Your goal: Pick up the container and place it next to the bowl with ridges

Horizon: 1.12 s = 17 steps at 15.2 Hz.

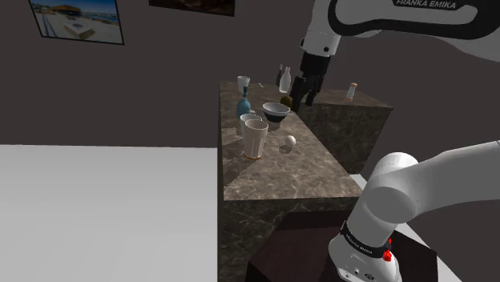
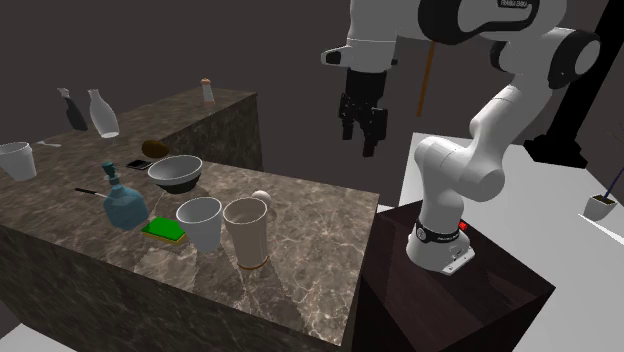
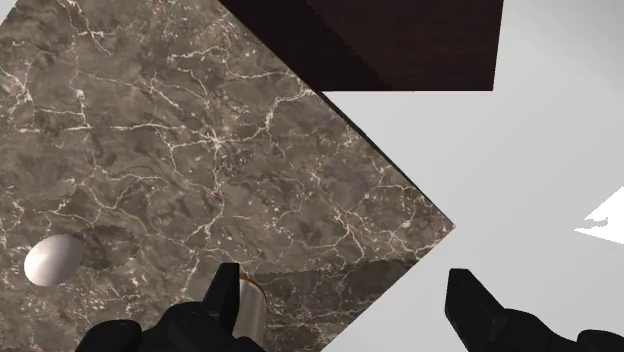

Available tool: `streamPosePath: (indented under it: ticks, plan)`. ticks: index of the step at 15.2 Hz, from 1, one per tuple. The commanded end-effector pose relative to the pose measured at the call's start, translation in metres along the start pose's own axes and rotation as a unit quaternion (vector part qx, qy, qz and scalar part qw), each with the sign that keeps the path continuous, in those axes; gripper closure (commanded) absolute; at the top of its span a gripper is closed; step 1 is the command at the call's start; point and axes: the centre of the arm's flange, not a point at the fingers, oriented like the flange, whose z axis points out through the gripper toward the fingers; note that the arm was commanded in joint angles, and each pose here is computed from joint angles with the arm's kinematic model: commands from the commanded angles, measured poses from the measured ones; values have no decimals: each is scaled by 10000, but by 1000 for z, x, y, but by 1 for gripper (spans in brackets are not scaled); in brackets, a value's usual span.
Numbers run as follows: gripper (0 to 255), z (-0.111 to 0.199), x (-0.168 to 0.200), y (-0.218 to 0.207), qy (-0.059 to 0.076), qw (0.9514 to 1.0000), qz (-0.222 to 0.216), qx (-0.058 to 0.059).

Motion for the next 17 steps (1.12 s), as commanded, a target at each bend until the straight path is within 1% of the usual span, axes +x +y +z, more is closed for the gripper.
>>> streamPosePath:
  ticks: [1, 17]
  plan:
    - [0, 0, 0, 0, 0, 10000, 0, 0]
    - [0, 133, 159, 26, 8, 9990, -236, -390]
